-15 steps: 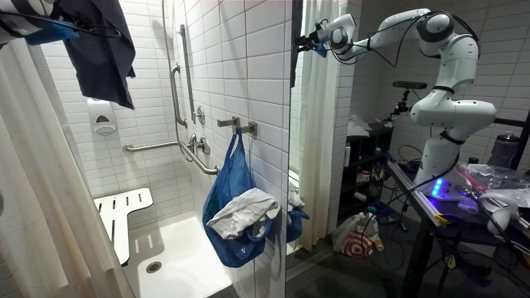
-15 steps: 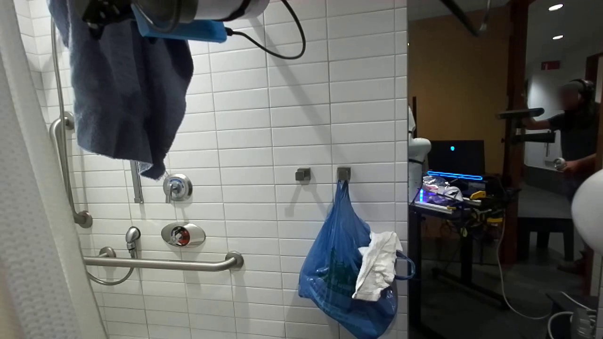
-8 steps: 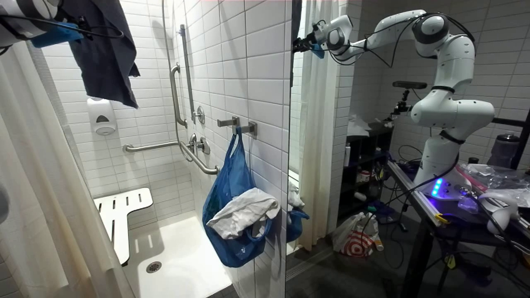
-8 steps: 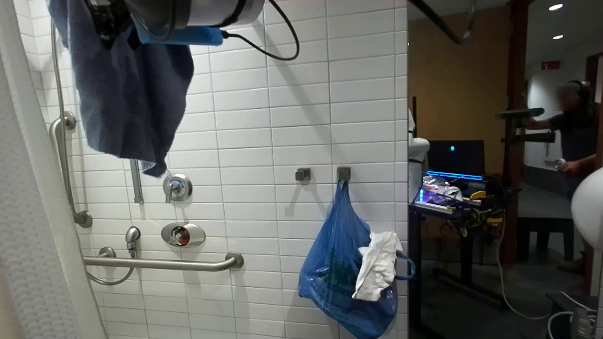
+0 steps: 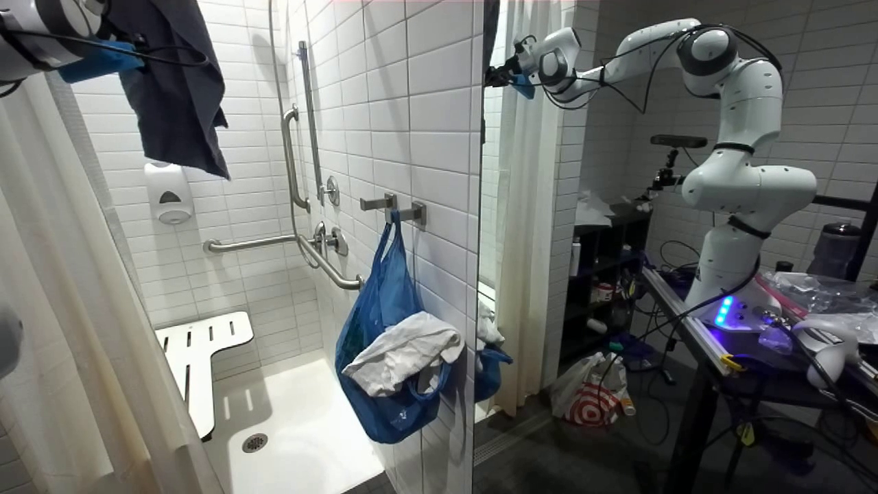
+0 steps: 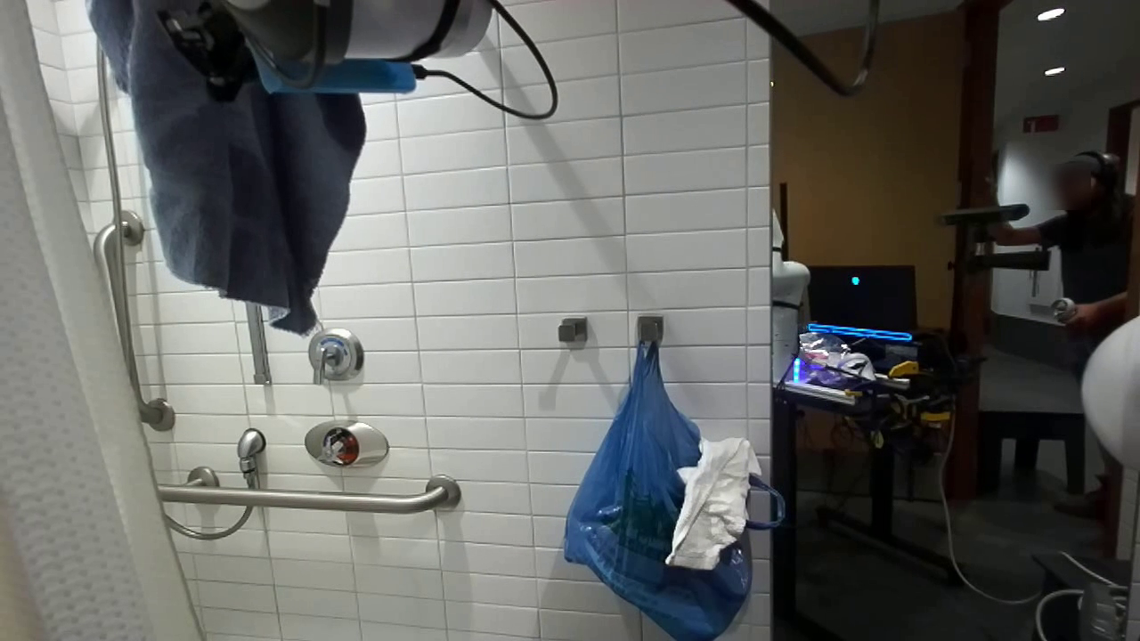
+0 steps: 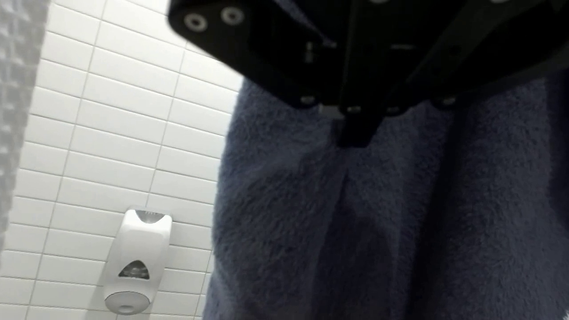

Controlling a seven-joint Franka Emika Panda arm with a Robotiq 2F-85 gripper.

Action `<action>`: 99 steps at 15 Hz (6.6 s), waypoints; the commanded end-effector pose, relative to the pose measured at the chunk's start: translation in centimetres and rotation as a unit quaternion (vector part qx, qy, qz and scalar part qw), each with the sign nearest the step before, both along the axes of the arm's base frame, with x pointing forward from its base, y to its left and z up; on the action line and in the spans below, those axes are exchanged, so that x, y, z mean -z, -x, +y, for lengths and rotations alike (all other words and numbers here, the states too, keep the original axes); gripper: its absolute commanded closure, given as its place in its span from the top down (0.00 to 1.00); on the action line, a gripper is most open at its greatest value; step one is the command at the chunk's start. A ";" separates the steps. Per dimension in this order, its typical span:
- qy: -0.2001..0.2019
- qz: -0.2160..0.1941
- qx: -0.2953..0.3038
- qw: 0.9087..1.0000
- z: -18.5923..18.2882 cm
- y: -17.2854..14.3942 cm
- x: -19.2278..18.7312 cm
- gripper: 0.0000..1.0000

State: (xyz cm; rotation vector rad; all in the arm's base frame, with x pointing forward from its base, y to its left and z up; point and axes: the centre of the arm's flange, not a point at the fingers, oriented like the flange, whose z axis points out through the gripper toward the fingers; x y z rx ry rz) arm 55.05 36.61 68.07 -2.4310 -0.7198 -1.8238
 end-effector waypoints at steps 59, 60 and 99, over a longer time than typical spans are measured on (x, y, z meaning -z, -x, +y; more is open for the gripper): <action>-0.315 -0.190 0.415 0.832 -31.8 8.9 -2.0 0.00; -0.318 -0.193 0.419 0.828 -31.9 9.1 -1.6 0.00; -0.297 -0.114 0.301 0.899 -27.9 11.2 -2.2 0.00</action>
